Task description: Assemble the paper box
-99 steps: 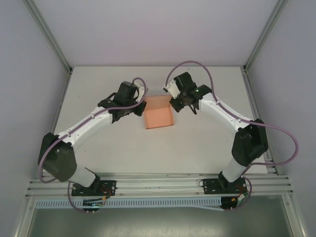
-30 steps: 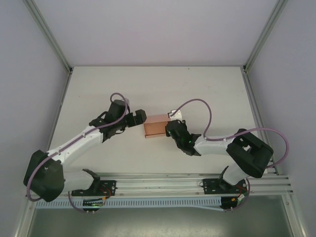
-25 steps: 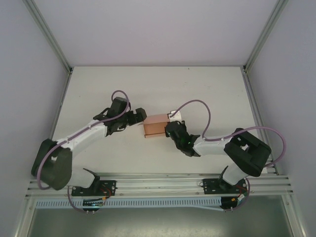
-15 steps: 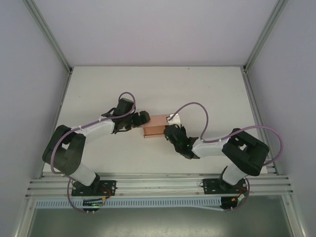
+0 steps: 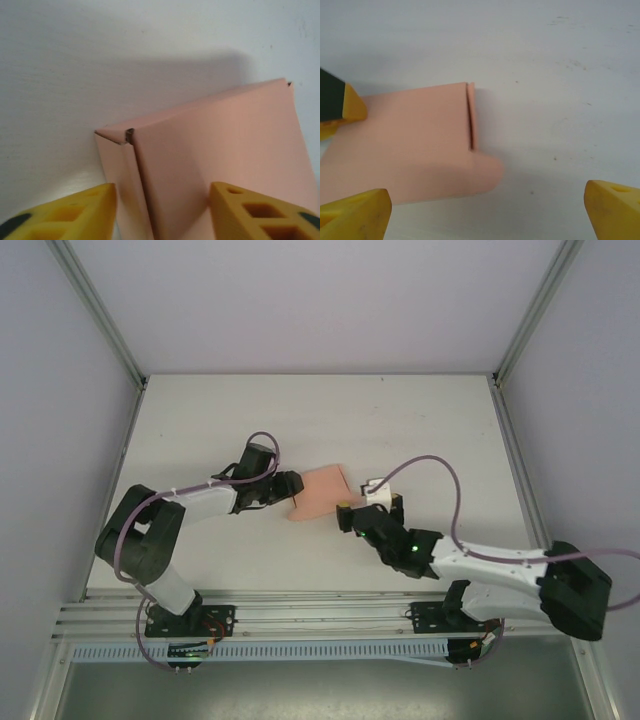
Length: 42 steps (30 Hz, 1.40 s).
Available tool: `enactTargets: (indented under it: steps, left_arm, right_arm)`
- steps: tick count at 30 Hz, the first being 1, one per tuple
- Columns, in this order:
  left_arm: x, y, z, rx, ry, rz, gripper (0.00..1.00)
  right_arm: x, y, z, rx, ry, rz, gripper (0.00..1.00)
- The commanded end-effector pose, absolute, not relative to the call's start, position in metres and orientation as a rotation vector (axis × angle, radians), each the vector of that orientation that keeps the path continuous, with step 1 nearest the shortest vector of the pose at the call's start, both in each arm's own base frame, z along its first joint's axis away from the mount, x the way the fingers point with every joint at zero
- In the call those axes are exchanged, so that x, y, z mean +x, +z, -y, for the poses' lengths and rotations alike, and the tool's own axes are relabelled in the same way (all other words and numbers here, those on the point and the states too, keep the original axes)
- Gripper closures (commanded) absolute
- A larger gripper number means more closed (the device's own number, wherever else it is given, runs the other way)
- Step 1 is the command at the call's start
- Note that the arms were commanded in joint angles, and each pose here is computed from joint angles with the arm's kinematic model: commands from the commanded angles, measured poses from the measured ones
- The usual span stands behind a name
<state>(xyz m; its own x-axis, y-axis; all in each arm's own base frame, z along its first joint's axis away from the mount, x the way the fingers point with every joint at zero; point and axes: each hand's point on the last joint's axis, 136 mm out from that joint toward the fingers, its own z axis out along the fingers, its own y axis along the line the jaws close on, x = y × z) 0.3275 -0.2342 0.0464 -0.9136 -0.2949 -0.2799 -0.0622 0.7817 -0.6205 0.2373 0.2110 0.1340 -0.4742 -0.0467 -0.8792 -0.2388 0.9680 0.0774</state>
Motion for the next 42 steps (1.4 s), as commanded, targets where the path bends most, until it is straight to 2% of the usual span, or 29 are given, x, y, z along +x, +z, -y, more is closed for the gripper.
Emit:
enactTargets:
  steps: [1, 7, 14, 25, 30, 37, 42]
  left_arm:
    - [0.315, 0.020, 0.228, -0.292, -0.850, -2.690, 0.58]
    - [0.312, 0.014, 0.227, -0.278, -0.860, -2.684, 0.66]
    - [0.308, 0.016, 0.221, -0.318, -1.032, -2.600, 0.77]
    - [0.300, 0.010, 0.212, -0.354, -1.225, -2.522, 0.97]
    - [0.299, 0.009, 0.210, -0.336, -1.226, -2.510, 0.98]
    - [0.297, 0.008, 0.207, -0.346, -1.233, -2.502, 0.99]
    - [0.297, 0.015, 0.210, -0.281, -1.254, -2.470, 0.96]
  right_arm:
    - [0.238, 0.135, -0.185, -0.096, 0.230, -2.115, 0.01]
    - [0.257, 0.136, -0.190, -0.043, 0.603, -2.194, 0.01]
    - [0.267, 0.130, -0.203, -0.088, 0.709, -2.274, 0.01]
    - [0.288, 0.113, -0.249, -0.126, 1.030, -2.437, 0.01]
    - [0.296, 0.098, -0.265, -0.140, 1.118, -2.481, 0.03]
    - [0.304, 0.079, -0.290, -0.153, 1.323, -2.505, 0.13]
    - [0.305, 0.092, -0.305, -0.182, 1.490, -2.437, 0.30]
